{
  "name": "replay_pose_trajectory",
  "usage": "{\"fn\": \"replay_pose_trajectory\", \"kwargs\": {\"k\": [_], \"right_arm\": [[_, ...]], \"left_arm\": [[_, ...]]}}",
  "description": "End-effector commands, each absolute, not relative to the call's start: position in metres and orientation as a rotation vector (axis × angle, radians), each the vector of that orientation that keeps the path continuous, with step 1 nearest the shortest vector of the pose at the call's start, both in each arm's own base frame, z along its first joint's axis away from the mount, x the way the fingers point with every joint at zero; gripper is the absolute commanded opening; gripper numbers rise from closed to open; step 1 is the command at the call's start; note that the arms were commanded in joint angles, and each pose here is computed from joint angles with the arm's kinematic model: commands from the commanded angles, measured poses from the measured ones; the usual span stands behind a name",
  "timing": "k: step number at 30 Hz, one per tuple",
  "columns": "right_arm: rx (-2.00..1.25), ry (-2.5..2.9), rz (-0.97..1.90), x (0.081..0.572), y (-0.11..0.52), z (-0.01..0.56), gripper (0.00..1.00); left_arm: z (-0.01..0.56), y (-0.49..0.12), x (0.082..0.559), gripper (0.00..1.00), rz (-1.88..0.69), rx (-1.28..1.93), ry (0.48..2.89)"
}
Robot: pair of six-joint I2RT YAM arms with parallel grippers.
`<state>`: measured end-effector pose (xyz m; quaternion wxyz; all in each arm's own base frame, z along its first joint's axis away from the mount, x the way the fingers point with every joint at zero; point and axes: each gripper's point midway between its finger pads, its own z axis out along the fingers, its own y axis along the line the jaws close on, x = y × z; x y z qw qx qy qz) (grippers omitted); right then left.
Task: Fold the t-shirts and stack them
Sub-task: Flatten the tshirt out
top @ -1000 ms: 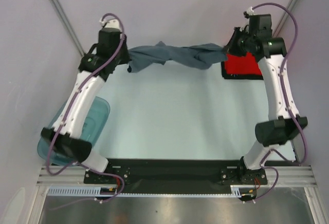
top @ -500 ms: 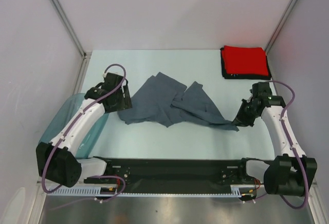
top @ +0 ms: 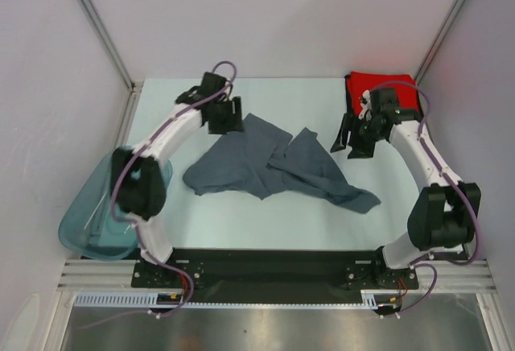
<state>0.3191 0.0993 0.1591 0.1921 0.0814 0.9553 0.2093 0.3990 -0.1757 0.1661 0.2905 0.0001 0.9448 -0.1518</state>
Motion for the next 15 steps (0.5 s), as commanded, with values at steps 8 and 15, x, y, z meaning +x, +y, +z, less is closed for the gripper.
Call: {"fn": "replay_pose_trajectory", "kwargs": {"k": [8, 15], "right_arm": [[0.131, 2.630, 0.784, 0.371, 0.142, 0.144, 0.63], [0.172, 2.583, 0.964, 0.416, 0.210, 0.117, 0.40]], "left_arm": [[0.109, -0.202, 0.474, 0.66, -0.270, 0.020, 2.608], [0.078, -0.179, 0.504, 0.58, -0.136, -0.035, 2.616]]}}
